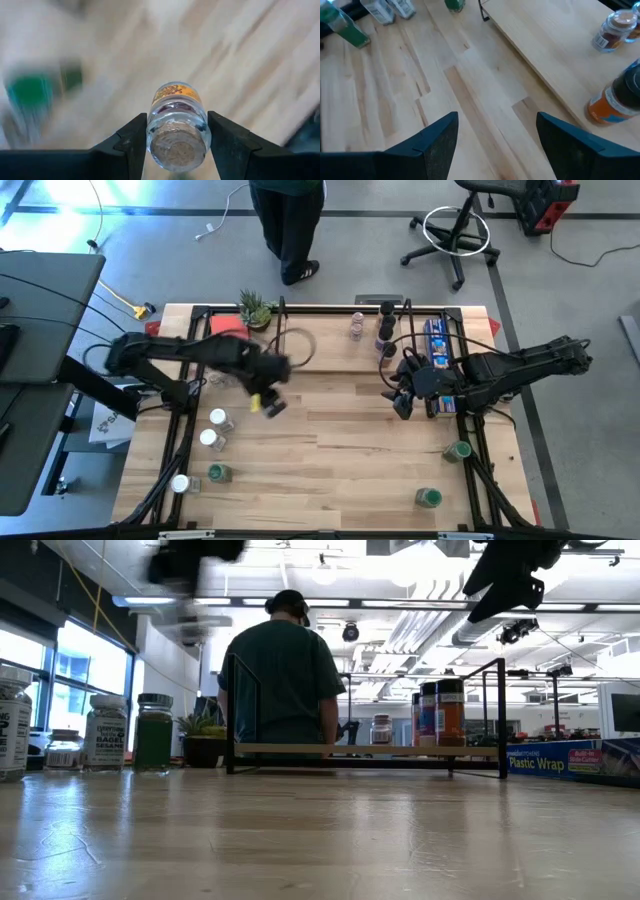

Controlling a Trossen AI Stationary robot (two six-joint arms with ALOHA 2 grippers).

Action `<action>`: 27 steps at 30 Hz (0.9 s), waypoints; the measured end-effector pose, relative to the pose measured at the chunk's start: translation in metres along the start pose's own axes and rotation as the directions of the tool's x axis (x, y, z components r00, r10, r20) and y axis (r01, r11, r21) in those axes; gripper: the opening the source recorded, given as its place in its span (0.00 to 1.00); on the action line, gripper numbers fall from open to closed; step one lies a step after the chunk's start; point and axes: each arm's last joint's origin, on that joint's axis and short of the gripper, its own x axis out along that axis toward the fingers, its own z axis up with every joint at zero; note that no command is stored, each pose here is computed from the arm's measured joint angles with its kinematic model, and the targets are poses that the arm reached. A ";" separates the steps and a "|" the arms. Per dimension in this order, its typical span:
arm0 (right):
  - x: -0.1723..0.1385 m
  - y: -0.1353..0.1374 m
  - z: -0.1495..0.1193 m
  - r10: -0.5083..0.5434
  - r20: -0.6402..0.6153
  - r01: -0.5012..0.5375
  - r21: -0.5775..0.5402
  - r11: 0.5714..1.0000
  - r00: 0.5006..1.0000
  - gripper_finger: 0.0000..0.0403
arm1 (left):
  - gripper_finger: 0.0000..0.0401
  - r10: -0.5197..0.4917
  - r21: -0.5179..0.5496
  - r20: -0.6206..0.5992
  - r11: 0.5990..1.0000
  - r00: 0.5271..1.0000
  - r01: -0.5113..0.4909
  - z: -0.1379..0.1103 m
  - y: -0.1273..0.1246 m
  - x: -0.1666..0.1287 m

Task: Shelf spices
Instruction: Put the brown seasoning bottle on the shelf, aligned with the other brown seasoning bottle

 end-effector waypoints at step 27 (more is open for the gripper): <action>-0.110 -0.012 0.065 -0.190 0.203 0.162 0.148 0.976 0.961 0.65 | 0.47 0.123 0.092 0.247 0.985 0.961 -0.149 0.232 0.011 0.152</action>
